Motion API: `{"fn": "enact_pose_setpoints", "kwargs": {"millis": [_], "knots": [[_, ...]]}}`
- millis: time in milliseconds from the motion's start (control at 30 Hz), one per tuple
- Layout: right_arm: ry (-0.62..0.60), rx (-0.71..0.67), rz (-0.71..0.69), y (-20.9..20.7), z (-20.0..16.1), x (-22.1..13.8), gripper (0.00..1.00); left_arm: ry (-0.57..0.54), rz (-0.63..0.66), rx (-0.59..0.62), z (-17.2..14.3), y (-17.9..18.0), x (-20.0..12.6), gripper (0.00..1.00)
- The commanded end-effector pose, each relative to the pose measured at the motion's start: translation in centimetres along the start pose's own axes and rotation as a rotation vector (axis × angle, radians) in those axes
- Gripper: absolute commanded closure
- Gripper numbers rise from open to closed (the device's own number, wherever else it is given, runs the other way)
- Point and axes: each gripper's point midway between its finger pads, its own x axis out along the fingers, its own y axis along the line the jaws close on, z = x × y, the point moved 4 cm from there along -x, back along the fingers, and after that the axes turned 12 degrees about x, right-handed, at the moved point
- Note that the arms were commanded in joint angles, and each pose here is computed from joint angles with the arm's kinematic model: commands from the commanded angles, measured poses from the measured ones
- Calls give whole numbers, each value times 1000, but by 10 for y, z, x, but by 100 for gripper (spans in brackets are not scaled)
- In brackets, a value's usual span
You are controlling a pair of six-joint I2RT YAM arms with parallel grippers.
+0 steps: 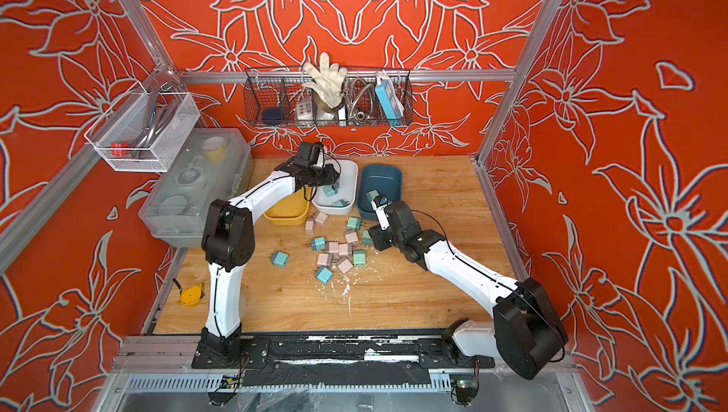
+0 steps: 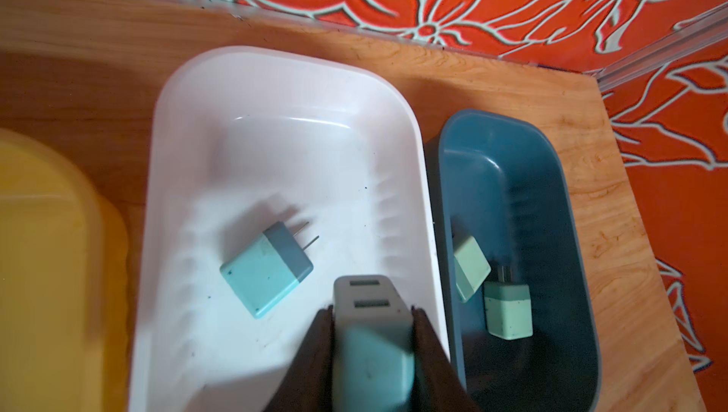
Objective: Place the plugs by color into the storage box
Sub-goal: Place the plug in the storage box.
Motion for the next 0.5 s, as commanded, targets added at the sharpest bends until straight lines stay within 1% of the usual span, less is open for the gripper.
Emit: {"fn": "enact_pose_setpoints", "kwargs": {"millis": [0, 133, 167, 233, 267, 300, 400, 467], "knots": [[31, -26, -28, -3, -4, 12, 44, 106, -69, 41, -10, -4, 23, 99], [87, -35, -32, -3, -8, 23, 44, 162, -90, 42, -15, -2, 47, 96], [94, -34, -31, -3, -8, 25, 44, 167, -90, 48, -16, -2, 51, 92], [103, -36, -31, -3, -9, 29, 44, 158, -85, 59, -12, -1, 51, 62], [104, -36, -33, -3, -9, 30, 44, 154, -74, 64, -11, 0, 51, 51], [104, -35, -37, -3, -9, 30, 44, 149, -63, 72, -10, 1, 49, 45], [102, -36, -32, -2, -8, 33, 44, 135, -37, 93, -4, 2, 41, 36], [109, -35, -27, -1, -8, 34, 44, 127, -26, 108, -1, 2, 36, 36]]}}
